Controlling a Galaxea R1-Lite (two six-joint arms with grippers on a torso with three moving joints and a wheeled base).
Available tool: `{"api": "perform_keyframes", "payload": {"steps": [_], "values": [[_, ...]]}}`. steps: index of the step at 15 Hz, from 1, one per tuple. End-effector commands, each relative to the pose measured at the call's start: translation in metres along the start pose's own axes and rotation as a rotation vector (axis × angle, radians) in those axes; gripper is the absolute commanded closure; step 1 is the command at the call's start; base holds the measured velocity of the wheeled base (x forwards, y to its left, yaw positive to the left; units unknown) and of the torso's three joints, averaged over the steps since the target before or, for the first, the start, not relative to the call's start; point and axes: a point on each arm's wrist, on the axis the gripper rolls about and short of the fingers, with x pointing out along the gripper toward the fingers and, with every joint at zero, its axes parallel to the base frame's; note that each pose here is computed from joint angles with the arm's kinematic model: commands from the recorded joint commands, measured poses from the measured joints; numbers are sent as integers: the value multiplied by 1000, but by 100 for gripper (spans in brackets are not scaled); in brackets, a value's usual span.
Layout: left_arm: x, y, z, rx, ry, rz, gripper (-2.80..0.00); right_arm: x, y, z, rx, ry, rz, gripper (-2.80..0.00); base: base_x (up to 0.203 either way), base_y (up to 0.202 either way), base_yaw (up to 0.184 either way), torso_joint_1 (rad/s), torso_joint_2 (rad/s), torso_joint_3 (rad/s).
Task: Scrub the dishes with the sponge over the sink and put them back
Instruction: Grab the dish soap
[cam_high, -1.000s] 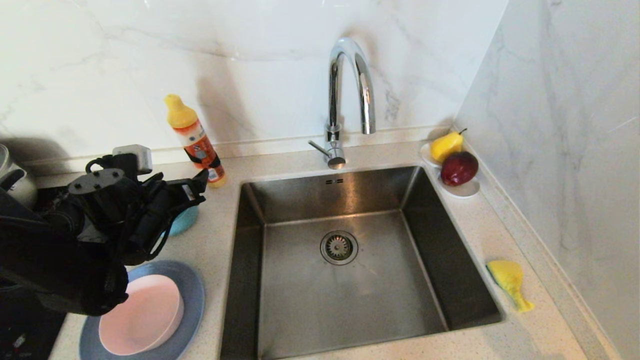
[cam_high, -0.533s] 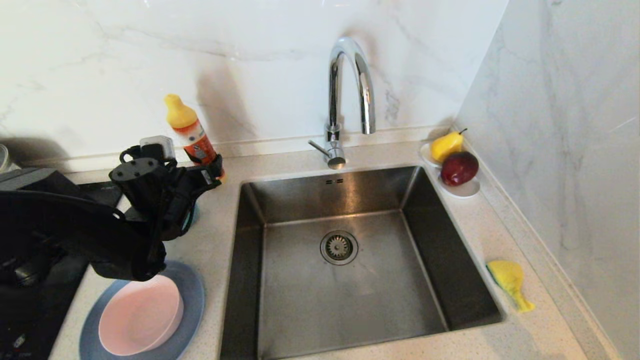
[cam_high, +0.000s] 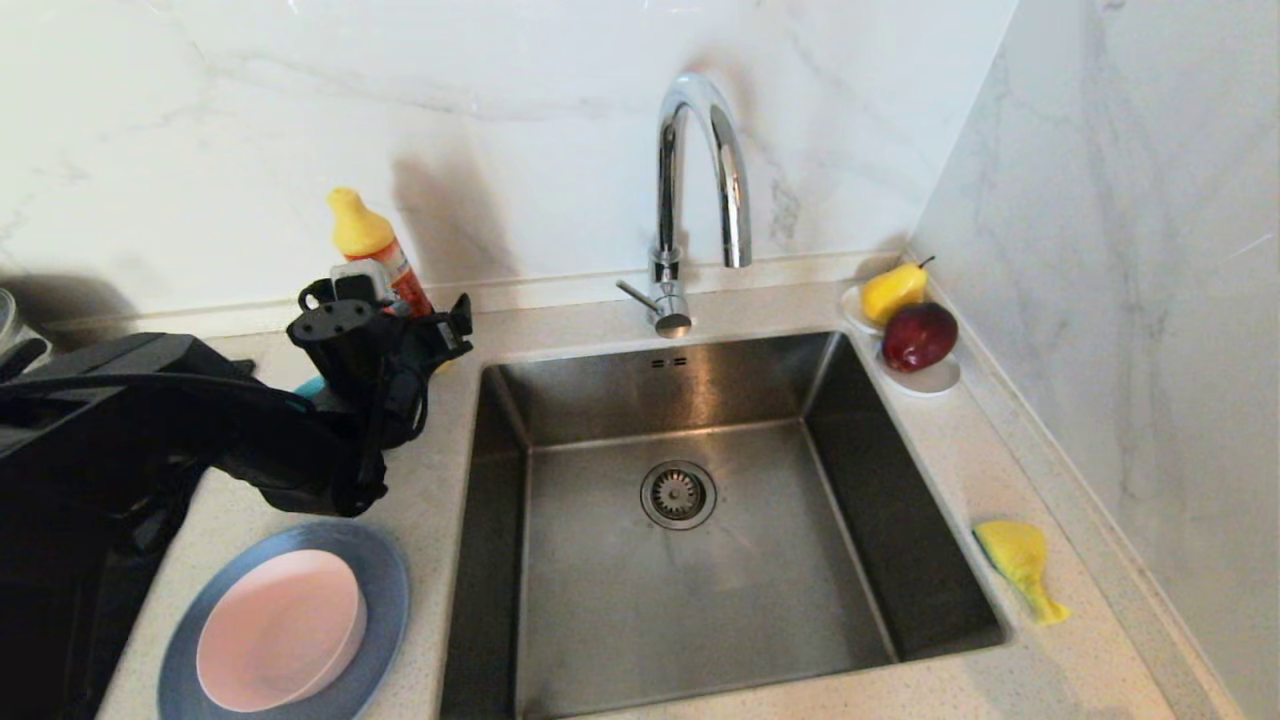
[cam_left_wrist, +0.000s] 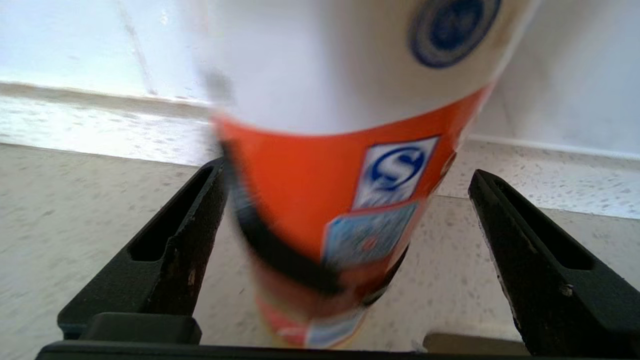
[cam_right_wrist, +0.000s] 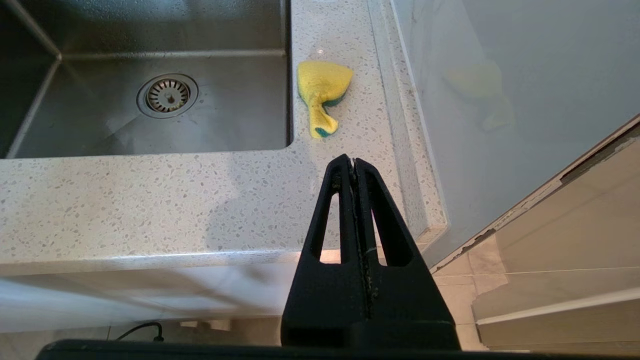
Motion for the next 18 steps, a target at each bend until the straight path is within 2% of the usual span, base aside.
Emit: {"api": "perform_keyframes", "payload": {"steps": [1,13,15,18], "values": [[10,-3,3,-8,-21,2,-280,0,0,0,-1,-1,1,0,0,0,0,0,0,0],[31,-10,6,-7,-16,7,-280,0,0,0,-1,-1,1,0,0,0,0,0,0,0],[32,-9,4,-4,-12,31,0,0,0,0,-1,-1,1,0,0,0,0,0,0,0],[31,-9,2,-3,-10,34,0,0,0,0,0,0,1,0,0,0,0,0,0,0]]}}
